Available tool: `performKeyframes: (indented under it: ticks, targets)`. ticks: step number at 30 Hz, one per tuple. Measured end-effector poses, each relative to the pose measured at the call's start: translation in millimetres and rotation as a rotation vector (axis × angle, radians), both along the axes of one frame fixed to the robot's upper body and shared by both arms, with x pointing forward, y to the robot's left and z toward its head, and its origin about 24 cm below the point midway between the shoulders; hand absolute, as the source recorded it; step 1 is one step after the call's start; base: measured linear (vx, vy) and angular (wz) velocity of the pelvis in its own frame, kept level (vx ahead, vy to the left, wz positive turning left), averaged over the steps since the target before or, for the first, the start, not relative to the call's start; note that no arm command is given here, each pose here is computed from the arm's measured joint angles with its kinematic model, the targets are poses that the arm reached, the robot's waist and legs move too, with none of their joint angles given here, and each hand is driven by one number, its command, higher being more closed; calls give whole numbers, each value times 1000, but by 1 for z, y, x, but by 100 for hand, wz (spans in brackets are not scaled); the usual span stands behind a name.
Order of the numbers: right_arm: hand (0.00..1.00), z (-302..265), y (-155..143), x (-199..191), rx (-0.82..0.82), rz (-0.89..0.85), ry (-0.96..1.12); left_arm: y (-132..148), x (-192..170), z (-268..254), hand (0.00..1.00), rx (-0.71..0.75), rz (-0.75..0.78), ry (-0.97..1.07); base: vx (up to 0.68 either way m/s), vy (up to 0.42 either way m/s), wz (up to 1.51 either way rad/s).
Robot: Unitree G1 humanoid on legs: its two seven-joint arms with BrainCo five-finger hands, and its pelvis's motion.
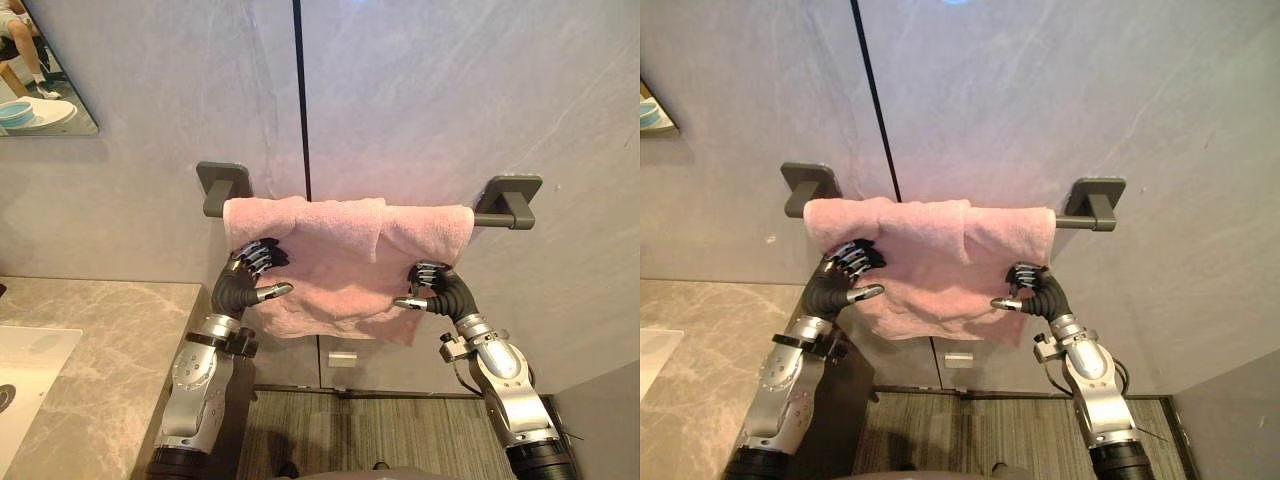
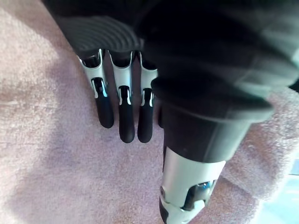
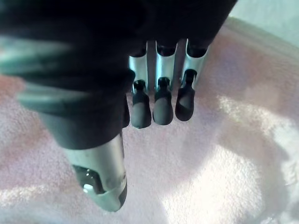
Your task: Organize washtable
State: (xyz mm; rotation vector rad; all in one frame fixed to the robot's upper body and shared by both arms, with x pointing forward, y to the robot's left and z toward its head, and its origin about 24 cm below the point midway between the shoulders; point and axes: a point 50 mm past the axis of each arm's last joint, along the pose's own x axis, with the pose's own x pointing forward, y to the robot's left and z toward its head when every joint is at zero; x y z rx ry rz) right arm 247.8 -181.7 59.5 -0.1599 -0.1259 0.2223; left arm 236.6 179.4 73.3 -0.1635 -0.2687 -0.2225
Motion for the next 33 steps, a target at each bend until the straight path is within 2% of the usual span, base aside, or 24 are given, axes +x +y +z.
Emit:
performKeyframes:
  ticks: [20,33]
  targets:
    - [0,-7,-41,-19,90,-289,-10,13,-22,-17,0,-68,107,66,0,0,0]
    - [0,-3,-59,-50,136,-456,-58,27,-52,-36,0,-142,200,154,0,0,0]
